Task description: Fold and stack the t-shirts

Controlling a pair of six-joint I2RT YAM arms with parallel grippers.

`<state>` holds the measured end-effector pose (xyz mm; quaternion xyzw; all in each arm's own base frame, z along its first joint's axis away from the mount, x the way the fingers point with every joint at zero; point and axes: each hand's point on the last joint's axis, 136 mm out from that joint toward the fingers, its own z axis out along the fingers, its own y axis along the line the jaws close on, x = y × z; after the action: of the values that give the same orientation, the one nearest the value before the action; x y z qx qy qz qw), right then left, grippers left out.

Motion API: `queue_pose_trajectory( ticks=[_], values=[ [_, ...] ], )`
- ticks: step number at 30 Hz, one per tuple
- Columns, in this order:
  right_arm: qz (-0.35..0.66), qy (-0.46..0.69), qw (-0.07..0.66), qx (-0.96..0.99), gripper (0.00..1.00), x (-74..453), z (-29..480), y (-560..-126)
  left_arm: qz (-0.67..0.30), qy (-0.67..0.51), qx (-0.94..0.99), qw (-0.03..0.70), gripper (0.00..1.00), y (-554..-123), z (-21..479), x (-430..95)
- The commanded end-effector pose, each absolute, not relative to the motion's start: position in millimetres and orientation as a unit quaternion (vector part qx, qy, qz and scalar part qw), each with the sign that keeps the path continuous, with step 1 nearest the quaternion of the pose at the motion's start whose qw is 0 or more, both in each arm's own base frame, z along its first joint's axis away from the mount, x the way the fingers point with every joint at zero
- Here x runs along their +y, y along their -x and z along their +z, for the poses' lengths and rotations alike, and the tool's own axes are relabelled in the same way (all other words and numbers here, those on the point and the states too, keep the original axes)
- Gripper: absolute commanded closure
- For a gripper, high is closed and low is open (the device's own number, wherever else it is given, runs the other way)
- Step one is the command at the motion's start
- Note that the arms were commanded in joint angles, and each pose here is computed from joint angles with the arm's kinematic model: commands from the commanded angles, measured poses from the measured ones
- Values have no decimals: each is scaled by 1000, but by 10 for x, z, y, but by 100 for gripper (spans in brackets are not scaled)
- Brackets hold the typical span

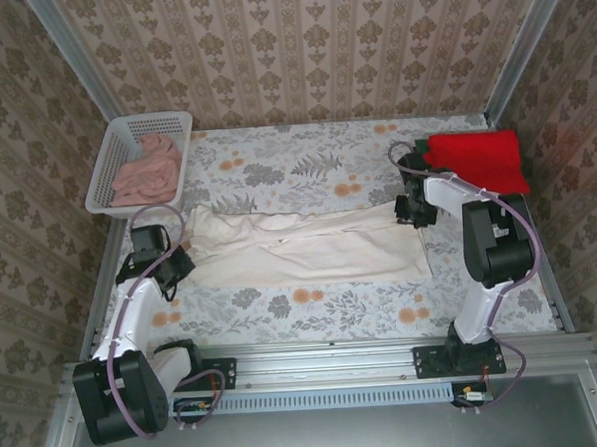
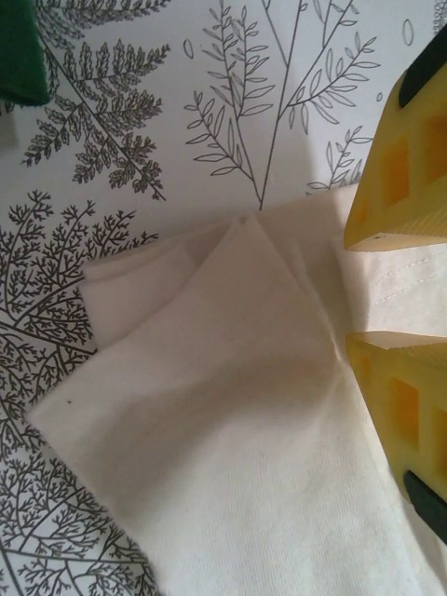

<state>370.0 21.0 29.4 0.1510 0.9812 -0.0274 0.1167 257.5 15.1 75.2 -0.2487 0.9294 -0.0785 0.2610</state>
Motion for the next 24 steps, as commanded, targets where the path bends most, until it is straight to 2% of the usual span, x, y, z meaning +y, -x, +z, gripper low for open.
queue_pose_trajectory(
  ticks=[1,12,17,24],
  values=[
    [-40,-141,121,982,69,166,294,-3781,-74,251,929,260,100,-2566,743,180],
    [-50,-133,109,984,62,144,232,-3811,-69,253,930,258,100,-2563,744,206],
    [-41,-133,106,985,64,176,195,-3817,-69,254,930,257,100,-2561,743,205],
    [-29,-134,119,983,86,205,324,-3776,-71,255,930,256,100,-2562,743,203]
  ],
)
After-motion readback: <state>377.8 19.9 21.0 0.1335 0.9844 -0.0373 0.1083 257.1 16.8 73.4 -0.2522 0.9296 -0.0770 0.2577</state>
